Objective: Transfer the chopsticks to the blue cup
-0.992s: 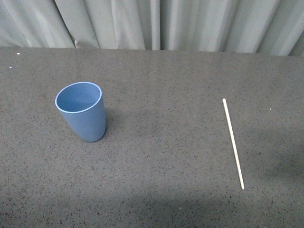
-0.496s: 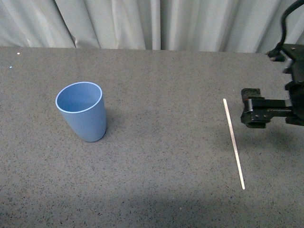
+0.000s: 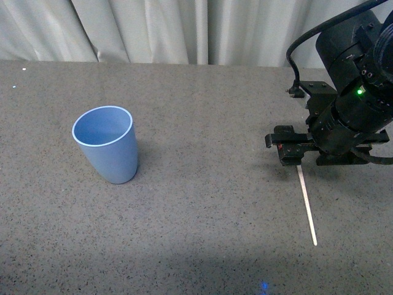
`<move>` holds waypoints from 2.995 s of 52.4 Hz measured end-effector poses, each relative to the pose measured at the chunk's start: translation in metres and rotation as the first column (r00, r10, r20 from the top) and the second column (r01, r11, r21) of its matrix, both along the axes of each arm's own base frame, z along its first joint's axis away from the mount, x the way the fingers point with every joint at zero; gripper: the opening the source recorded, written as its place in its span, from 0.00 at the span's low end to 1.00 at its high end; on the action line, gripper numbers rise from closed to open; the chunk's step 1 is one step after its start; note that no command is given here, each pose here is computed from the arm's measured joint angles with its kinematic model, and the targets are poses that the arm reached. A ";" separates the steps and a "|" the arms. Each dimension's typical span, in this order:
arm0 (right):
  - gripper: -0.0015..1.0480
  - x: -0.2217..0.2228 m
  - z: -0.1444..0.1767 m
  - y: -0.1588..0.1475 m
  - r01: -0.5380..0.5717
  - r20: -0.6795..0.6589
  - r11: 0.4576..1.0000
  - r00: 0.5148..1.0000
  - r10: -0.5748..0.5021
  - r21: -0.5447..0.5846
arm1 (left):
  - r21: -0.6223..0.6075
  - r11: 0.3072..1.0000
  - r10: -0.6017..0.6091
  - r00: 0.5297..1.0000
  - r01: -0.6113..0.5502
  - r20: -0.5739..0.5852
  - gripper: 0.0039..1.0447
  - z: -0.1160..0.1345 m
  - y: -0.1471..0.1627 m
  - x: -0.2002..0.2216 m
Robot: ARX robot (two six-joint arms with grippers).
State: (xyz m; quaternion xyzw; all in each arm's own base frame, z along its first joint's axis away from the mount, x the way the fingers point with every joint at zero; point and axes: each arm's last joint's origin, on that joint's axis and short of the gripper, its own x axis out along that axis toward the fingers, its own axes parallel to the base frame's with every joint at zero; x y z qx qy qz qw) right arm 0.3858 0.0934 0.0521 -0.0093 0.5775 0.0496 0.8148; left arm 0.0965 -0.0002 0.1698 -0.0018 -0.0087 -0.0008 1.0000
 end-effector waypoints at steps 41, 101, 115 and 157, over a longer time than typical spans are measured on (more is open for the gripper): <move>0.01 -0.015 0.010 0.003 0.014 0.086 0.998 0.996 -0.018 0.055 | 0.000 1.000 0.000 1.000 0.000 0.000 0.94 0.000 0.000 0.000; 0.01 -0.014 0.114 0.173 -0.814 0.886 0.528 0.408 0.219 0.244 | 0.000 1.000 0.000 1.000 0.000 0.000 0.94 0.000 0.000 0.000; 0.01 -0.008 0.080 0.183 -0.801 0.847 0.531 0.464 0.258 0.277 | 0.000 1.000 0.000 1.000 0.000 0.000 0.94 0.000 0.000 0.000; 0.91 -0.062 0.098 0.056 -0.262 0.810 0.943 0.586 -0.012 0.204 | 0.000 1.000 0.000 1.000 0.000 0.000 0.94 0.000 0.000 0.000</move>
